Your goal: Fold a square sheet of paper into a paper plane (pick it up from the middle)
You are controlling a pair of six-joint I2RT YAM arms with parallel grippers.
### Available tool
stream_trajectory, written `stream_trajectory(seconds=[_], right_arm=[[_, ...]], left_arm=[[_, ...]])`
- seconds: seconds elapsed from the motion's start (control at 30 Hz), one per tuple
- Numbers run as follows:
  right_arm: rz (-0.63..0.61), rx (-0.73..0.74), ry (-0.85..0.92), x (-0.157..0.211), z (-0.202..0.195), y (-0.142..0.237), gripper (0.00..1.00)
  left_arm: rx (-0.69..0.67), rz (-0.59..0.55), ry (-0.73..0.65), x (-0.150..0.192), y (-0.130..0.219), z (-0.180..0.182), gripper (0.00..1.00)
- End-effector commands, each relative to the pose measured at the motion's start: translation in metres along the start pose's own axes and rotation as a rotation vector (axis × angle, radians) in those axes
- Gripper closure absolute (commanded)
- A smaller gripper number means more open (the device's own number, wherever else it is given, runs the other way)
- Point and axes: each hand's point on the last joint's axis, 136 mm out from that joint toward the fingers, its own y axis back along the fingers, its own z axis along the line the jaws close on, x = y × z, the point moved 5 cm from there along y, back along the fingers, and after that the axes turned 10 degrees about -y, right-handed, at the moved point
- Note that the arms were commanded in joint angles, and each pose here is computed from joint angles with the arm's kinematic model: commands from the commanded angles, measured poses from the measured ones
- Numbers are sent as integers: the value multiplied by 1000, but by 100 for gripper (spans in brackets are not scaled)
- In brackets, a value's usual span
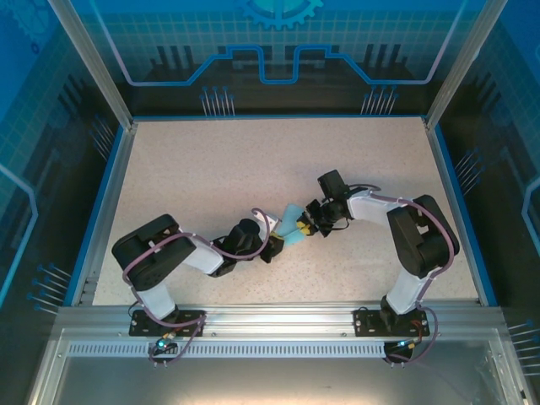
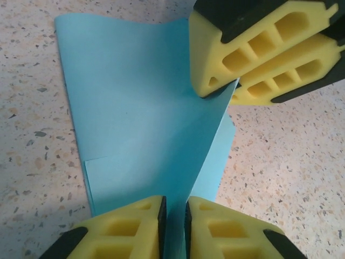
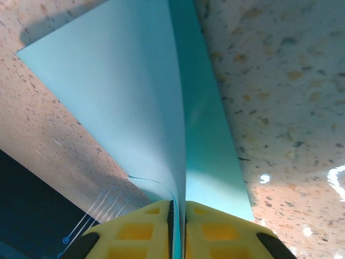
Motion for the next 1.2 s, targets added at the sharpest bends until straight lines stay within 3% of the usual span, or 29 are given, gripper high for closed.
stream_trajectory(seconds=[0.0, 0.13, 0.43, 0.97, 1.17], right_arm=[[-54, 2, -53, 3, -1, 13, 90], [-169, -18, -68, 5, 1, 35, 93], [-398, -89, -133, 8, -7, 73, 95], [-419, -99, -193, 10, -7, 70, 95], [-392, -80, -202, 10, -9, 63, 95]], left_arm=[[45, -31, -41, -17, 6, -9, 73], [80, -48, -80, -32, 10, -17, 60], [73, -98, -128, -59, 4, -20, 44], [26, -172, -276, -68, -39, -23, 52], [14, -183, -291, -70, -46, -23, 60]])
